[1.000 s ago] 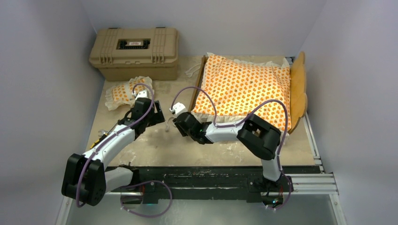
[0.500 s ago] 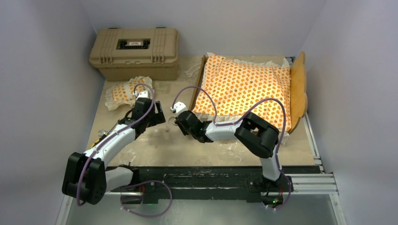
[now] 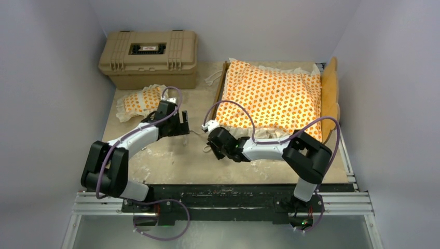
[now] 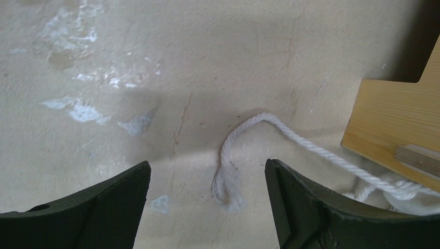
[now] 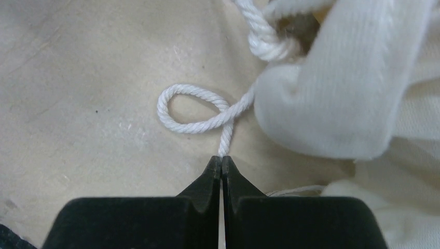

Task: Set up the pet bed
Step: Tie the ropes to the bed frame.

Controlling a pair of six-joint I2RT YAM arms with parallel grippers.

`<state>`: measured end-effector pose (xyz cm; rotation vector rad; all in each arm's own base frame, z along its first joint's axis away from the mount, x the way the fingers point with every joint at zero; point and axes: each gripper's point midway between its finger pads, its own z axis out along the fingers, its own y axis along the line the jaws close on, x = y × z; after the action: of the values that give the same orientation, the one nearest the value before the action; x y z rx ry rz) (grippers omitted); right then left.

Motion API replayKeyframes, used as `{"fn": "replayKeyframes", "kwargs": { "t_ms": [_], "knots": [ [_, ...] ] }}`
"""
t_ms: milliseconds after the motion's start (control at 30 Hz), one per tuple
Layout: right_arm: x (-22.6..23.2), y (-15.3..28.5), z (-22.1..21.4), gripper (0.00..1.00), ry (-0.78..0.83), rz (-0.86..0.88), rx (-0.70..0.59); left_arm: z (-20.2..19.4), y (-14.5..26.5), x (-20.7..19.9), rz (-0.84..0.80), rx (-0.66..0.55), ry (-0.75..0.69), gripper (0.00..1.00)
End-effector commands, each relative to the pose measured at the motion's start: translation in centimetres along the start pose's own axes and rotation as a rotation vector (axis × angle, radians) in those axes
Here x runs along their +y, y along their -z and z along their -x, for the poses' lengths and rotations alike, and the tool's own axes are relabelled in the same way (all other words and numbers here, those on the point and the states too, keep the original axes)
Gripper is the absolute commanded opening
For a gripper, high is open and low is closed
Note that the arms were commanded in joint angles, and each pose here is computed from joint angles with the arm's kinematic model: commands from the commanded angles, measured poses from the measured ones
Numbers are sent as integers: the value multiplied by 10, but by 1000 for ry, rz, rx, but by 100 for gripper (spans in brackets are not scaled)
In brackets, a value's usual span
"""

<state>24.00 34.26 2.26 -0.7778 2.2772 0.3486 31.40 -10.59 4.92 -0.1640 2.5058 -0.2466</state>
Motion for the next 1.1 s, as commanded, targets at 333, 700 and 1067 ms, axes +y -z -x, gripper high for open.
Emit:
{"fn": "replayKeyframes", "kwargs": {
  "t_ms": [333,700,1067],
  "knots": [
    [-7,21,-3,0,-79,-21,-11,29,-3,-83,-249,-194,-272,80],
    [-2,20,0,0,-104,11,-41,8,9,-93,-327,-176,-346,75],
    [-4,19,-3,0,-102,15,-41,-8,20,-88,-371,-187,-412,73]
  ]
}}
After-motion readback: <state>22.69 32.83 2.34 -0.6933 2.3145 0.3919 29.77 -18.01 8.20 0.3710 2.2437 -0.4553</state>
